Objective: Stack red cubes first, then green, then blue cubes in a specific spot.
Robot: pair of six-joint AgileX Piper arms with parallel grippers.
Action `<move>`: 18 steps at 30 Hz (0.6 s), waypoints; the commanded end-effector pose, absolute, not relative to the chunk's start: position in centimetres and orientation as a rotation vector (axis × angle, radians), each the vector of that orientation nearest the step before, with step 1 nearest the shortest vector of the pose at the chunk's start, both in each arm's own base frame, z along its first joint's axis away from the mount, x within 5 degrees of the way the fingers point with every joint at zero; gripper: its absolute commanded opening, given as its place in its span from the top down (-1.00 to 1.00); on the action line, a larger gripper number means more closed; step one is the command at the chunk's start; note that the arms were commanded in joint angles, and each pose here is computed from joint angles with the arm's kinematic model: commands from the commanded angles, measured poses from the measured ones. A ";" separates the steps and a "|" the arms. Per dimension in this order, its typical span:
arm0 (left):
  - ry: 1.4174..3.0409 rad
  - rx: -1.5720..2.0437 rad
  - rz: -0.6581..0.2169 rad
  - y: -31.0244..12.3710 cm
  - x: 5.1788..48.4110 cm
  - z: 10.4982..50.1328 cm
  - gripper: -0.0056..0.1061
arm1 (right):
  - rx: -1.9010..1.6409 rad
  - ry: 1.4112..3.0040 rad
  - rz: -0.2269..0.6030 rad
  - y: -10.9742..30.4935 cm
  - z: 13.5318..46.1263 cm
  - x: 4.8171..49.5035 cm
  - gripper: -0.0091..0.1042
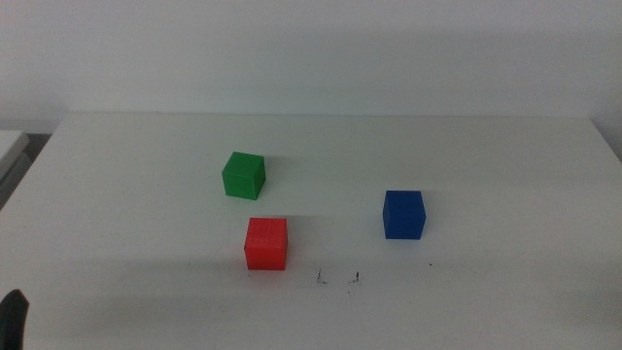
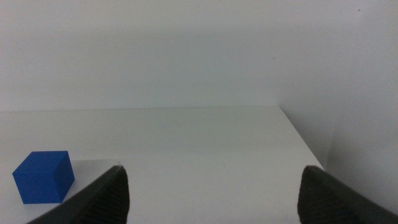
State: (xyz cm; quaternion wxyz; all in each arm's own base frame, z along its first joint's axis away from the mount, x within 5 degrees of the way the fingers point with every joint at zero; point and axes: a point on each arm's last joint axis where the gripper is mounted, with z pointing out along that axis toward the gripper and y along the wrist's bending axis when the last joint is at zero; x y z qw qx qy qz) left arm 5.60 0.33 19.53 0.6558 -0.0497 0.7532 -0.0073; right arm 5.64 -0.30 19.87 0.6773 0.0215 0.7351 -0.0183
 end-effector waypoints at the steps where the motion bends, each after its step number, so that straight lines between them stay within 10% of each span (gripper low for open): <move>1: 1.758 -0.121 -0.015 0.4 5.8 20.8 -0.77 | 0.046 1.642 -0.055 -0.3 19.9 5.6 -0.80; 9: 2.102 -0.122 -0.069 0.1 9.6 29.4 -0.77 | 0.046 1.642 -0.055 -0.3 19.9 5.6 -0.80; 18: 2.575 -0.024 -0.319 -2.1 18.3 31.8 -0.77 | 0.046 1.642 -0.055 -0.3 19.9 5.6 -0.80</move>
